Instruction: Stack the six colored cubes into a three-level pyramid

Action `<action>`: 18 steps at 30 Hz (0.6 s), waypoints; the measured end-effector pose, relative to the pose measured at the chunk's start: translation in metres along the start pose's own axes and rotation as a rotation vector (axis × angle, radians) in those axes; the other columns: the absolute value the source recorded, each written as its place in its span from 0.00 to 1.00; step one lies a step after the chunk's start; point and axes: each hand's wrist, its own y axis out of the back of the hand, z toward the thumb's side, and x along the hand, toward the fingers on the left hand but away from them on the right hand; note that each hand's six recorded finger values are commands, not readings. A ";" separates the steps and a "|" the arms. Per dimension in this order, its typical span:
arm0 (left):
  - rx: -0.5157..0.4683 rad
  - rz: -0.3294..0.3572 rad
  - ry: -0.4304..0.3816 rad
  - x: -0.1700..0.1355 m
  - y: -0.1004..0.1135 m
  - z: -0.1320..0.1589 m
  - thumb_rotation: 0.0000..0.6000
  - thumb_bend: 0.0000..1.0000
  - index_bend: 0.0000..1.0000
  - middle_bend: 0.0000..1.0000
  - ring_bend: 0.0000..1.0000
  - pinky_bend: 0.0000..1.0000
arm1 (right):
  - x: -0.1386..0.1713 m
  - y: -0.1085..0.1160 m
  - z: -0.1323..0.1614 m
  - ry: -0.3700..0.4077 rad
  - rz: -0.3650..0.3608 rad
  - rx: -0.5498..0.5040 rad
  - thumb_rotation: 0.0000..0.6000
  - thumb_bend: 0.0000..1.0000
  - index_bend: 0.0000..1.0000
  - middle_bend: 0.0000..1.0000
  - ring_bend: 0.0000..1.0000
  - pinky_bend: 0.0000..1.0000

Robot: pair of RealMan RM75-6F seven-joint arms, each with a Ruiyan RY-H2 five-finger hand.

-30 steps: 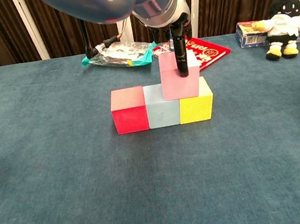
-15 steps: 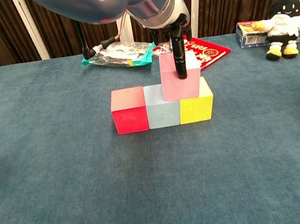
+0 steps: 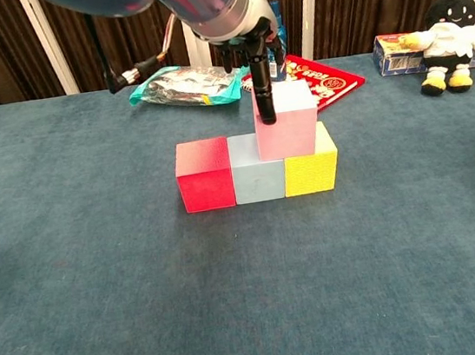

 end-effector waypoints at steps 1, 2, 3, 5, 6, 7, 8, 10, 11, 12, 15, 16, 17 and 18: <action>-0.001 -0.002 0.001 0.000 -0.001 -0.001 1.00 0.20 0.00 0.20 0.05 0.11 | 0.000 0.000 0.000 0.000 0.000 0.000 1.00 0.33 0.00 0.00 0.00 0.00; -0.002 -0.005 0.002 0.000 -0.001 -0.002 1.00 0.20 0.00 0.21 0.05 0.11 | 0.000 0.000 0.000 0.000 0.000 0.000 1.00 0.33 0.00 0.00 0.00 0.00; -0.003 -0.007 0.003 0.000 -0.002 -0.003 1.00 0.20 0.00 0.21 0.05 0.11 | 0.000 0.000 0.000 0.000 0.000 0.000 1.00 0.33 0.00 0.00 0.00 0.00; -0.005 -0.011 0.000 -0.001 -0.003 -0.004 1.00 0.20 0.00 0.21 0.05 0.11 | 0.000 0.000 0.000 0.000 -0.001 0.000 1.00 0.33 0.00 0.00 0.00 0.00; -0.005 -0.013 -0.002 -0.001 -0.003 -0.004 1.00 0.20 0.00 0.21 0.05 0.11 | 0.000 0.000 0.000 -0.001 -0.002 0.000 1.00 0.33 0.00 0.00 0.00 0.00; -0.005 -0.014 -0.003 -0.001 -0.003 -0.004 1.00 0.20 0.00 0.22 0.05 0.11 | 0.000 0.000 0.000 -0.001 -0.001 0.000 1.00 0.33 0.00 0.00 0.00 0.00; -0.005 -0.015 -0.005 -0.001 -0.003 -0.005 1.00 0.20 0.00 0.22 0.05 0.11 | 0.000 0.000 0.000 -0.001 -0.001 0.000 1.00 0.33 0.00 0.00 0.00 0.00; -0.006 -0.016 -0.008 -0.002 -0.003 -0.005 1.00 0.20 0.00 0.22 0.05 0.11 | 0.000 0.000 0.000 0.000 -0.001 0.001 1.00 0.33 0.00 0.00 0.00 0.00; -0.007 -0.016 -0.011 -0.002 -0.003 -0.004 1.00 0.20 0.00 0.22 0.05 0.11 | 0.000 0.000 0.000 0.000 0.000 0.001 1.00 0.33 0.00 0.00 0.00 0.00; -0.009 -0.016 -0.013 -0.002 -0.003 -0.004 1.00 0.20 0.00 0.23 0.05 0.11 | 0.000 0.000 0.000 -0.001 0.000 0.001 1.00 0.33 0.00 0.00 0.00 0.00; -0.008 -0.016 -0.017 -0.003 -0.004 -0.004 1.00 0.20 0.00 0.23 0.05 0.11 | 0.000 0.000 0.001 0.001 0.002 0.001 1.00 0.33 0.00 0.00 0.00 0.00; -0.009 -0.017 -0.017 -0.003 -0.004 -0.004 1.00 0.20 0.00 0.23 0.05 0.11 | 0.000 0.000 0.001 0.001 0.002 0.001 1.00 0.33 0.00 0.00 0.00 0.00; -0.011 -0.018 -0.018 -0.003 -0.005 -0.004 1.00 0.20 0.00 0.23 0.05 0.11 | 0.001 0.000 0.001 0.002 0.002 0.001 1.00 0.33 0.00 0.00 0.00 0.00; -0.013 -0.019 -0.020 -0.003 -0.005 -0.004 1.00 0.20 0.00 0.23 0.05 0.11 | 0.001 0.000 0.001 0.002 0.002 0.001 1.00 0.33 0.00 0.00 0.00 0.00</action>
